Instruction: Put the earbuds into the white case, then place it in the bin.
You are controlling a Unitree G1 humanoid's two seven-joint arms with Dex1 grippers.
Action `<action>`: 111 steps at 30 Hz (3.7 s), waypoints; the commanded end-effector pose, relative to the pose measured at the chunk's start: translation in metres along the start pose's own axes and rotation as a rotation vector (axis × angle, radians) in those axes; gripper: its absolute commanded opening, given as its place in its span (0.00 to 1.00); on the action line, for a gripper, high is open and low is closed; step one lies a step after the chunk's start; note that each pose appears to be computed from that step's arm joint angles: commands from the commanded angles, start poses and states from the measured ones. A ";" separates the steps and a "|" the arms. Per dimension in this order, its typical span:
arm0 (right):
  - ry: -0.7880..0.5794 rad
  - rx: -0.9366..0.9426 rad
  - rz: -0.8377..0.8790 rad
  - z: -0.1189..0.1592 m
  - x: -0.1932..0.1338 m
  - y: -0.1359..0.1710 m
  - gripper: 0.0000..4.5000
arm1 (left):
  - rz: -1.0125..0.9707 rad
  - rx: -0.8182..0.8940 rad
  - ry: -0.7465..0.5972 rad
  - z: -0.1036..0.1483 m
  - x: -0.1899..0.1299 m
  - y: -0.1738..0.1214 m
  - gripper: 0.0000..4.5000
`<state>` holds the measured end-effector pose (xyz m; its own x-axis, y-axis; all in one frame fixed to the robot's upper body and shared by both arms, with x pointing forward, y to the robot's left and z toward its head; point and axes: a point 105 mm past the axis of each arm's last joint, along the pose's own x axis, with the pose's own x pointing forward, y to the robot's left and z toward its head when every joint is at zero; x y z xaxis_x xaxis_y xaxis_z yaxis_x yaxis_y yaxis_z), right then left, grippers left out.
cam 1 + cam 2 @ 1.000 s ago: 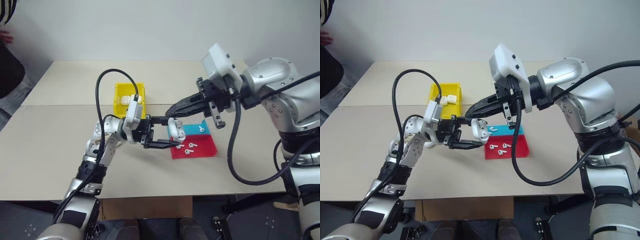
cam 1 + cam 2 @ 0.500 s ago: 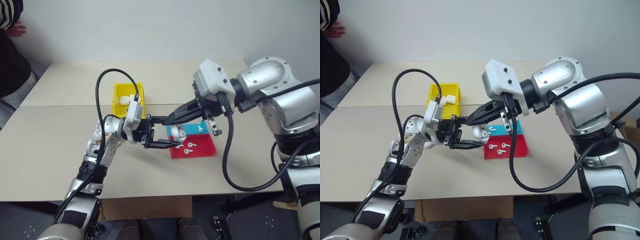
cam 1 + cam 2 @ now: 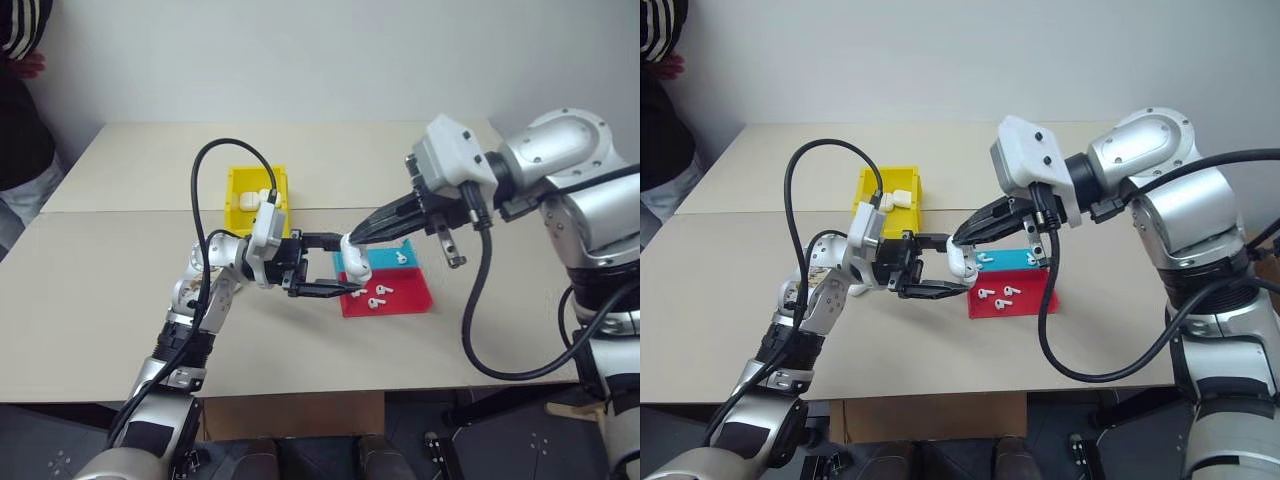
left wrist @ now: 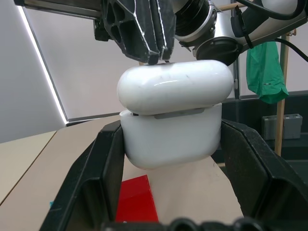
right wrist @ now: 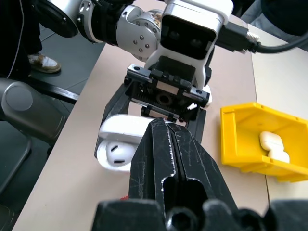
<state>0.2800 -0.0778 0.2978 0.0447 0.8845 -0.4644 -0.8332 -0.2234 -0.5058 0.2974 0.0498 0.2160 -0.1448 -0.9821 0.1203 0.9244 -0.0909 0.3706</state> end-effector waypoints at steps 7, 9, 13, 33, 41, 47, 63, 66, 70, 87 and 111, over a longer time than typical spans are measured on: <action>0.013 -0.055 -0.011 0.005 -0.011 0.000 0.00 | -0.002 0.080 -0.060 0.020 0.001 0.003 0.61; 0.011 -0.061 -0.028 0.007 -0.015 -0.004 0.00 | -0.001 0.079 -0.058 0.021 0.001 0.003 0.61; -0.011 -0.065 -0.062 0.013 -0.016 -0.010 0.00 | -0.002 0.081 -0.054 0.020 0.001 0.002 0.61; -0.088 -0.060 -0.007 0.030 0.023 -0.004 0.00 | 0.000 0.083 -0.045 0.018 0.004 0.004 0.61; -0.028 -0.067 0.008 0.016 0.019 0.001 0.00 | -0.001 0.088 -0.052 0.020 0.002 0.002 0.61; 0.000 -0.060 0.006 0.010 0.012 0.004 0.00 | 0.003 0.089 -0.057 0.021 0.001 0.002 0.61; -0.069 -0.027 -0.079 0.018 -0.011 -0.002 0.00 | 0.021 0.087 -0.052 0.019 0.000 0.004 0.61; -0.126 0.011 -0.181 0.021 -0.027 -0.012 0.00 | 0.090 0.104 -0.046 0.021 -0.005 0.010 0.61; -0.129 0.071 -0.376 0.009 -0.046 -0.020 0.00 | 0.293 0.168 -0.020 0.032 -0.018 0.031 0.61; -0.097 0.430 -0.790 -0.059 -0.044 0.011 0.00 | 1.430 0.095 0.539 0.009 -0.105 0.175 0.61; -0.050 0.449 -0.793 -0.068 -0.038 0.020 0.00 | 1.403 -0.031 0.626 -0.024 -0.114 0.175 0.99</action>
<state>0.3031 -0.1441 0.2439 0.6802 0.7269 -0.0949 -0.7203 0.6386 -0.2709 0.4856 0.1461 0.2137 0.9775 -0.1201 -0.1733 0.1715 0.9309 0.3224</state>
